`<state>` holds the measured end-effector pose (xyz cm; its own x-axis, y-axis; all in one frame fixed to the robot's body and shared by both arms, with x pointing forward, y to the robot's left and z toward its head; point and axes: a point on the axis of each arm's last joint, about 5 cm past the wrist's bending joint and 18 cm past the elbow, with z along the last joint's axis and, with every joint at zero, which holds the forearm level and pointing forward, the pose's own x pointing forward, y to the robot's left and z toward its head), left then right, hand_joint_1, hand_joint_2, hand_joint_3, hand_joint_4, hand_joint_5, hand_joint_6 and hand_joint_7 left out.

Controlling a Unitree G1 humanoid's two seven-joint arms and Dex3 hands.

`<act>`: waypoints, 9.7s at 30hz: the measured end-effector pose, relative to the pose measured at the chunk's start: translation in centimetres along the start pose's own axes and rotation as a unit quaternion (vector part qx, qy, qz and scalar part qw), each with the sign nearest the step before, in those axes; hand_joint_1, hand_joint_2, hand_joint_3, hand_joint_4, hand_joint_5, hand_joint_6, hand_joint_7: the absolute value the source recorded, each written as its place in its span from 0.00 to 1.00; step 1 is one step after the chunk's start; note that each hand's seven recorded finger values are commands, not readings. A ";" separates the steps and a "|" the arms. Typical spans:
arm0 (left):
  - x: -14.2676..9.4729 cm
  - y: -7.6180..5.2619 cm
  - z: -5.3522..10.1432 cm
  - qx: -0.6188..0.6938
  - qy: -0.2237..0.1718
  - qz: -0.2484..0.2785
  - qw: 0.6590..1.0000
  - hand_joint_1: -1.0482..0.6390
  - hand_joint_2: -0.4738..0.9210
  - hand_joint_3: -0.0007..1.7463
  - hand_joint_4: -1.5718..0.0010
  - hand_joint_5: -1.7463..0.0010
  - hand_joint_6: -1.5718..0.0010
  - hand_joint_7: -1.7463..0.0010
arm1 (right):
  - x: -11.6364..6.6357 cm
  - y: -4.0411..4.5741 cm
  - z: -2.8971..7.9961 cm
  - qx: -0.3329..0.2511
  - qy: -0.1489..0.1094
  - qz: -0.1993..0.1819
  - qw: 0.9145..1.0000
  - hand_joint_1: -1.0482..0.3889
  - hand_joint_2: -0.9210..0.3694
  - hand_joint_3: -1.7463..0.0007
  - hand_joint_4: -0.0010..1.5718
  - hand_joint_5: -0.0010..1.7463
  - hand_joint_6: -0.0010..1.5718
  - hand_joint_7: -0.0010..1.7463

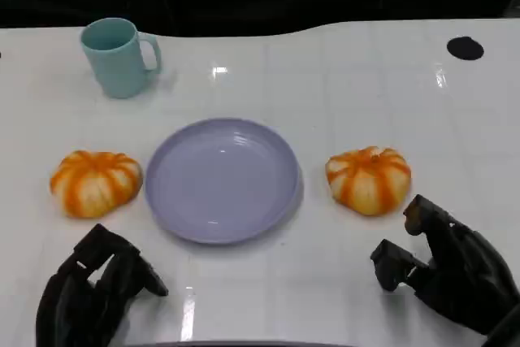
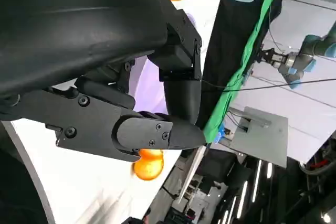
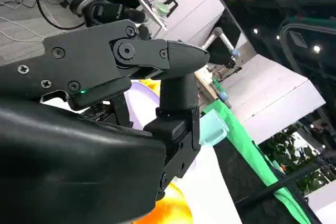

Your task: Grasp the bread from the table and place it into the plate.

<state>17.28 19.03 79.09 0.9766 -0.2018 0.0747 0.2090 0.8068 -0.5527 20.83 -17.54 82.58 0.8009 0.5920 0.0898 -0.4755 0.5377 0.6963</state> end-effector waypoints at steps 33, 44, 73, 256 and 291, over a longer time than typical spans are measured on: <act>0.2 -0.1 0.1 0.003 0.001 -0.001 1.000 0.26 1.00 0.13 0.59 0.00 0.67 0.13 | 0.6 1.56 5.8 -0.408 -0.095 0.021 0.908 0.40 0.00 0.90 0.28 0.34 0.33 0.11; 0.3 -0.1 0.1 0.004 0.001 0.001 1.000 0.27 1.00 0.13 0.59 0.00 0.67 0.13 | -0.1 2.72 9.5 -0.719 -0.075 0.001 0.691 0.35 0.01 0.98 0.21 0.05 0.22 0.00; 0.5 0.1 0.2 0.004 0.002 0.005 1.000 0.26 1.00 0.13 0.59 0.00 0.66 0.16 | 4.7 3.64 7.9 -0.894 -0.015 0.032 0.446 0.37 0.06 1.00 0.08 0.01 0.15 0.00; -0.2 -0.4 0.2 0.005 0.001 -0.005 1.000 0.28 1.00 0.15 0.60 0.00 0.67 0.13 | 13.6 8.20 2.4 -0.681 -0.109 0.099 0.717 0.28 0.00 0.77 0.22 0.01 0.20 0.00; 0.0 -0.6 0.1 0.003 0.000 -0.002 1.000 0.27 1.00 0.14 0.59 0.00 0.68 0.11 | 0.9 1.39 1.2 -0.046 -0.008 0.045 0.998 0.35 0.00 0.74 0.51 1.00 0.42 0.91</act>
<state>17.11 18.60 79.55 0.9756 -0.2053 0.0782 0.2142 0.8088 -0.5476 21.35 -16.93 84.47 0.7586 0.6314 0.1609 -0.5770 0.5362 0.6161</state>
